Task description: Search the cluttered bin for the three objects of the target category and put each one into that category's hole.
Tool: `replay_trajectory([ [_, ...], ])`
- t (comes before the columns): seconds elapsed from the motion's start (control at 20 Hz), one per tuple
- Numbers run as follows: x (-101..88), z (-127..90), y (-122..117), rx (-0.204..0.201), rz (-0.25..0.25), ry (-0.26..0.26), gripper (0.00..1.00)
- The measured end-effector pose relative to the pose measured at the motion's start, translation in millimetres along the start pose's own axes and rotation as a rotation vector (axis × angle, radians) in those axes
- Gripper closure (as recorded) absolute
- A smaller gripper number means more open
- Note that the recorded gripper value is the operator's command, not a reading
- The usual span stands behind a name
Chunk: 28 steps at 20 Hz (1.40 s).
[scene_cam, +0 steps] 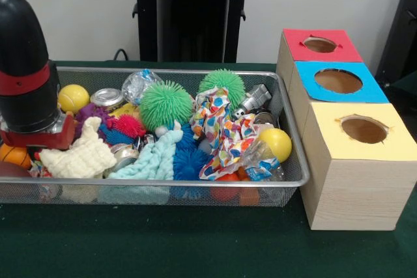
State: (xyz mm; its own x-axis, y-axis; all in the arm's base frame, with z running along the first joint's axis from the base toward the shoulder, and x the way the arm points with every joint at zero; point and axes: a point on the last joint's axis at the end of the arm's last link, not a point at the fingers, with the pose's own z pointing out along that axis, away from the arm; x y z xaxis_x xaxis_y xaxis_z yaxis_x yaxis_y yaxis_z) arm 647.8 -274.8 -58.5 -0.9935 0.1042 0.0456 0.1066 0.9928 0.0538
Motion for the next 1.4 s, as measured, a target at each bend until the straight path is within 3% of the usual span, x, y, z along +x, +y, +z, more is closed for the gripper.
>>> replay_trajectory([
  [0.2,-1.4,-15,6,0.039,-0.041,-0.004,0.0],
  [0.55,-7.8,-67,19,0.089,-0.087,-0.032,0.0],
  [0.75,-14.8,-103,22,0.118,-0.098,-0.058,0.0],
  [1.1,-19.4,-148,20,0.154,-0.099,-0.098,0.0],
  [1.4,-13.1,-156,21,0.159,-0.103,-0.096,0.0],
])
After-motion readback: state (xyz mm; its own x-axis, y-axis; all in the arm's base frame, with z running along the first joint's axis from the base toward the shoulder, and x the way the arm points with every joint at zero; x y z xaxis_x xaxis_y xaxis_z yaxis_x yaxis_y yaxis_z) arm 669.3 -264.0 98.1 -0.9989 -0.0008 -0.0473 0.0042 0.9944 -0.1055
